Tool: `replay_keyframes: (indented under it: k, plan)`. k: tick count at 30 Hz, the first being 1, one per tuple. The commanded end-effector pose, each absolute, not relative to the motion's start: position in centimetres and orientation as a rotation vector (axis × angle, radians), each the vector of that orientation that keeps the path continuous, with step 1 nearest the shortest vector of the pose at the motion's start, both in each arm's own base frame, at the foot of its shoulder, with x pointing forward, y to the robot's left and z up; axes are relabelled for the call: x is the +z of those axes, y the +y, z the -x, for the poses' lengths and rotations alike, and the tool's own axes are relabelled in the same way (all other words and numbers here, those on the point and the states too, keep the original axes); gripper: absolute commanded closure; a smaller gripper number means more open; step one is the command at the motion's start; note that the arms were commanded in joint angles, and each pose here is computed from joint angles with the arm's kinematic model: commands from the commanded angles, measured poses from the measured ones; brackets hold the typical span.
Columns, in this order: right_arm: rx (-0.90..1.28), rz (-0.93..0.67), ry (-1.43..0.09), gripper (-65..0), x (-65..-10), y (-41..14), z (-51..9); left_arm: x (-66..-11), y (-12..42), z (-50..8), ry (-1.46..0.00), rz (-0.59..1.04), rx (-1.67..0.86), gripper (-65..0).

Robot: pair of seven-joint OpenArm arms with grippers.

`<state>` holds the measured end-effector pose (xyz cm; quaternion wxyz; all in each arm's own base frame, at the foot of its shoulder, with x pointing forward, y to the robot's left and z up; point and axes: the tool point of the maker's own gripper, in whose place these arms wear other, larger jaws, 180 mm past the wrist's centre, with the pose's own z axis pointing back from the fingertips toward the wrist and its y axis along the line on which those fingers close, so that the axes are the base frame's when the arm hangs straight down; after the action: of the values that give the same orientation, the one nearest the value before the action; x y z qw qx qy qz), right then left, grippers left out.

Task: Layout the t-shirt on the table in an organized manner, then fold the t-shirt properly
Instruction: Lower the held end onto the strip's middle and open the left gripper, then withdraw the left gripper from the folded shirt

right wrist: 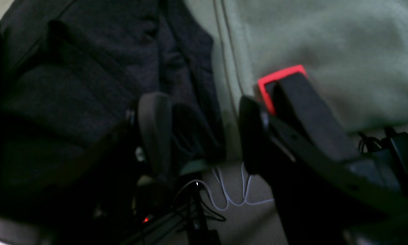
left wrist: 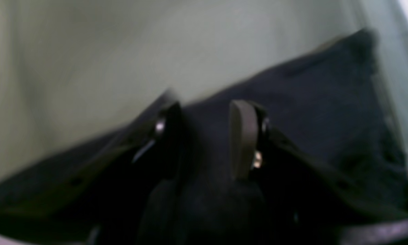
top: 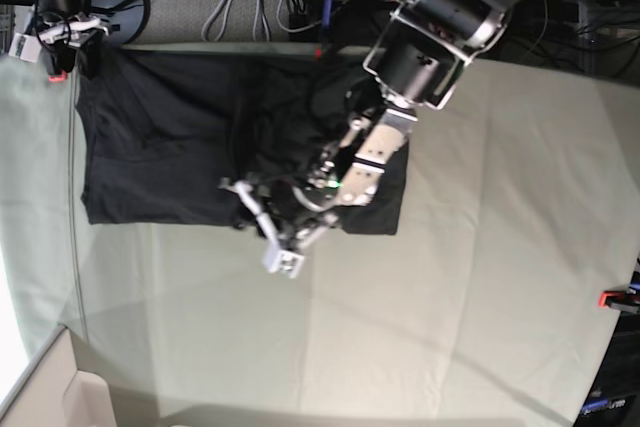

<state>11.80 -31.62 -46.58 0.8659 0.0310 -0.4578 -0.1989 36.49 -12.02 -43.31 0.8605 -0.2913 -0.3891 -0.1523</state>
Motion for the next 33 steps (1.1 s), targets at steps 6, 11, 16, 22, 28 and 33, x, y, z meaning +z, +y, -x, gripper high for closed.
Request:
replay_keyframes:
  k: [6,11,16,22,28,33]
  plan:
    - [-0.376,0.028,-1.014,-32.5,-44.0,-35.2,-12.4,-38.8,-13.2,-37.9,-0.948,0.689,-0.274,-23.1]
    - [-0.348,0.032,-1.081,-32.6,-42.3,-35.4,-15.0,-35.2,-7.0,-39.6,-1.094,0.651,-0.173,-23.1]
    - [-0.342,0.018,-1.151,-32.7,-41.1,-35.2,-18.0,-34.9,1.9,-37.8,-1.109,0.508,-0.139,-23.1]
    - [-0.255,-0.028,-1.041,-32.2,-42.8,-33.8,-22.9,-37.9,12.1,-33.5,-1.062,0.330,-0.012,-23.1]
    - [-0.243,-0.053,-0.974,-32.6,-43.9,-32.9,-25.7,-39.3,19.0,-31.3,-1.042,0.208,0.132,-23.1]
    - [-0.229,-0.066,-1.000,-32.6,-43.2,-32.4,-27.3,-38.8,20.2,-31.4,-1.055,0.187,0.156,-23.1]
